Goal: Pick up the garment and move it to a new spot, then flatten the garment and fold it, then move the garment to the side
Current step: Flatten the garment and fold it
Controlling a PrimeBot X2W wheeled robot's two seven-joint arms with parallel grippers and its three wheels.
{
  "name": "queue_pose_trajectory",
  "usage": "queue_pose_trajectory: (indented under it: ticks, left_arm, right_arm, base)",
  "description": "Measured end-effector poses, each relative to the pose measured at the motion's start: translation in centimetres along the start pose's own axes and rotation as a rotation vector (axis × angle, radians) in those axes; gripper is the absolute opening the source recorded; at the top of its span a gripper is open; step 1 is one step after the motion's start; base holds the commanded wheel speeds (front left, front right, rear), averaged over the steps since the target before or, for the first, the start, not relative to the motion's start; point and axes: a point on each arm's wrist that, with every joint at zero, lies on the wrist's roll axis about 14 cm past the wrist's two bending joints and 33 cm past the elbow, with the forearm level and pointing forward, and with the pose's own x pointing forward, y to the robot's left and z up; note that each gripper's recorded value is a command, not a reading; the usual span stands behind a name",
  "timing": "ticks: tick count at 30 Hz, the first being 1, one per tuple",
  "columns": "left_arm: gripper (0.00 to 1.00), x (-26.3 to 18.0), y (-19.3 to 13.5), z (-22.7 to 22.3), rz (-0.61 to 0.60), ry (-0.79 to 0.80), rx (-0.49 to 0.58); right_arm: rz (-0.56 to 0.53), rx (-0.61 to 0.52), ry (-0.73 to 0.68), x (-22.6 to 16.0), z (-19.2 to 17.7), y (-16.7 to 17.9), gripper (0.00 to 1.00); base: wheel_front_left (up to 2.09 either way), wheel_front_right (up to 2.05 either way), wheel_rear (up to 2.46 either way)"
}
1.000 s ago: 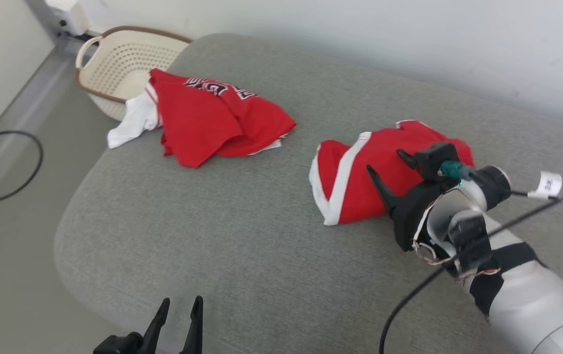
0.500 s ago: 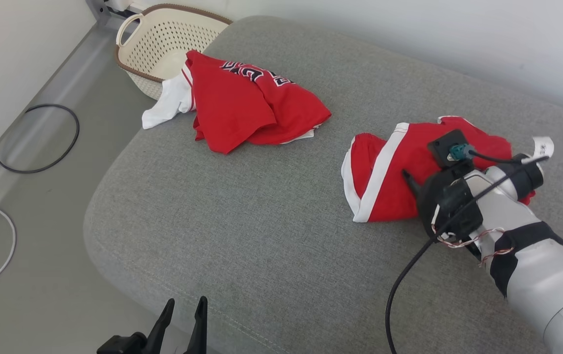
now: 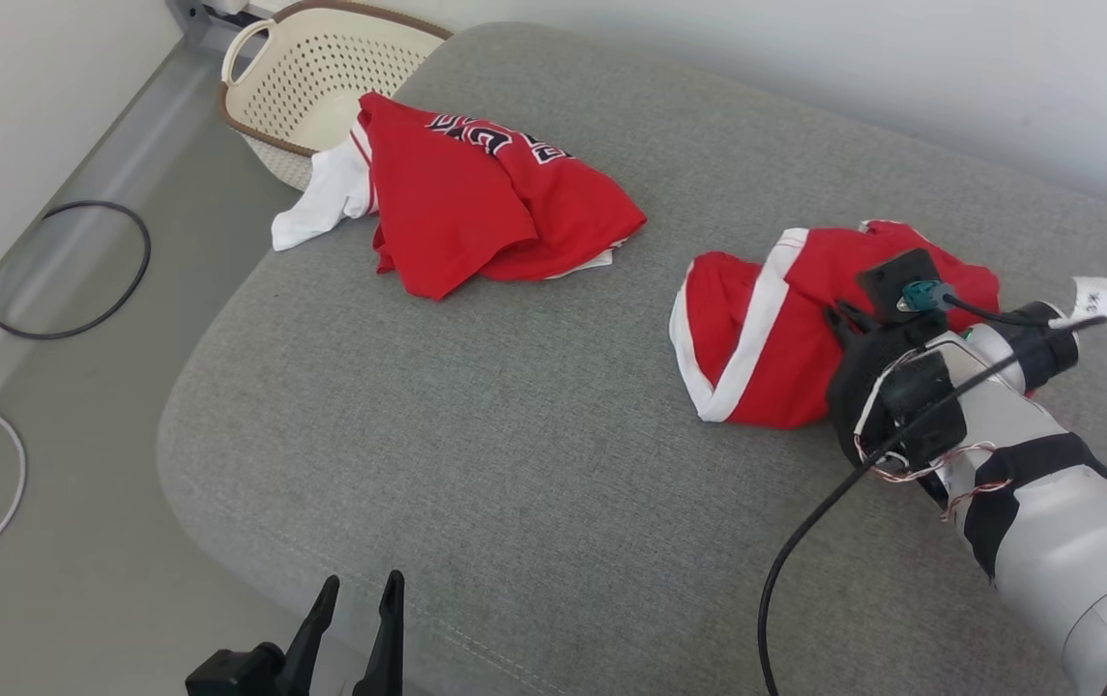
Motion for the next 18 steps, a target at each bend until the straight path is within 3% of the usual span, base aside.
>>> queue_pose_trajectory:
  ticks: [7,18]
  left_arm:
    - [1.0,0.5,-0.9,0.2,-0.033,-0.01,-0.003]
    - [1.0,1.8,-4.3,0.0,-0.145,-0.014,-0.003]
  right_arm:
    - [-0.045,0.075,-0.183,-1.6,2.2,-1.3,0.0]
    - [-0.031,0.149,-0.247,-6.6,-1.3,0.8,0.0]
  base:
    - [0.0,0.0,0.0]
    - [0.0,0.0,0.0]
